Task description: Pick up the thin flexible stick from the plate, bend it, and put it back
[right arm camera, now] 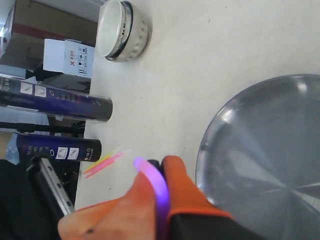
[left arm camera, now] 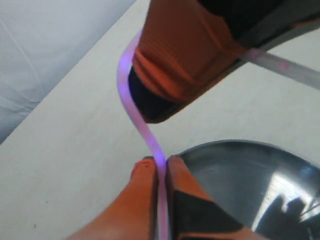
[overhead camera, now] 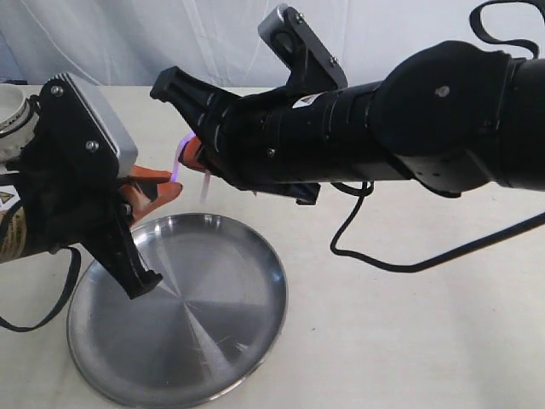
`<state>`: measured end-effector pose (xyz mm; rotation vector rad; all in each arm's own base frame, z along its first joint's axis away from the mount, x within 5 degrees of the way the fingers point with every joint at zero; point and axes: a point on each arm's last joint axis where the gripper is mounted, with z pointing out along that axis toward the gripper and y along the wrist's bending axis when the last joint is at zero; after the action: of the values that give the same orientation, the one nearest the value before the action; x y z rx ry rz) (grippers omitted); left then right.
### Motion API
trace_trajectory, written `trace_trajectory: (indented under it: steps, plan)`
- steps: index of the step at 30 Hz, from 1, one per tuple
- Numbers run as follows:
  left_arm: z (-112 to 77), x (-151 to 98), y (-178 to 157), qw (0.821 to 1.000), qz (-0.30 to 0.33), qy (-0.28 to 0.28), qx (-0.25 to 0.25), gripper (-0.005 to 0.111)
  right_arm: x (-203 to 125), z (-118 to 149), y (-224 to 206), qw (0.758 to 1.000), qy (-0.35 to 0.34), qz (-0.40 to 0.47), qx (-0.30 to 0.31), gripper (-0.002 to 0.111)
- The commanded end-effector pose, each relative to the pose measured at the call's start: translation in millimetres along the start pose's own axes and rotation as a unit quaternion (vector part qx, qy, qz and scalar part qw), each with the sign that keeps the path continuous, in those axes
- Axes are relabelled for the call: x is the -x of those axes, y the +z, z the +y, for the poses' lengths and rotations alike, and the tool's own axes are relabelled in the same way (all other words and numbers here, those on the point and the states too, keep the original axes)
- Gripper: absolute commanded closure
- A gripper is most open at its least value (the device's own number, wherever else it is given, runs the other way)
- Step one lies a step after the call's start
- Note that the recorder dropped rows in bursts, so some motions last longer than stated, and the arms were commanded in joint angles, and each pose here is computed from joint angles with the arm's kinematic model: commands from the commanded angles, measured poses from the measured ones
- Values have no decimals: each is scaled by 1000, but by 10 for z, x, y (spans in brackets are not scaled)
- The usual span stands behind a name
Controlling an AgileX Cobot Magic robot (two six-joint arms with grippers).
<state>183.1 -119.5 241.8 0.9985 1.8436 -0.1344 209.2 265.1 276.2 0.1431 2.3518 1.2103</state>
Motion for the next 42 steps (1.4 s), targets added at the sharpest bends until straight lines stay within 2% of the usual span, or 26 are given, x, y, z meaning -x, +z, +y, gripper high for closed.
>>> trace_trajectory:
  steps: [1,4,12,18,23,27,34,37,42]
  plan:
    - [-172,-13,24,997,0,65,-36,107,172,105,-64,997,22,-73,22,109]
    - [-205,1,23,994,2,103,-29,107,184,101,-59,996,29,-79,22,109]
    - [-192,-2,24,994,6,108,-18,107,173,72,-14,996,45,-76,17,109]
    - [-217,5,22,997,2,66,-32,107,185,71,-16,996,32,-82,16,109]
    - [-301,35,13,995,-17,60,-77,105,173,72,-14,997,12,-77,14,109]
    - [-309,46,12,996,-20,24,-81,91,179,72,-15,997,3,-80,14,109]
    - [-290,39,15,997,-15,9,-71,54,189,69,-17,996,-9,-83,13,109]
    - [-235,13,21,999,0,-15,-41,48,221,50,-21,996,-13,-86,10,109]
    - [-110,-54,20,998,36,-39,29,48,261,21,-28,996,-18,-89,5,109]
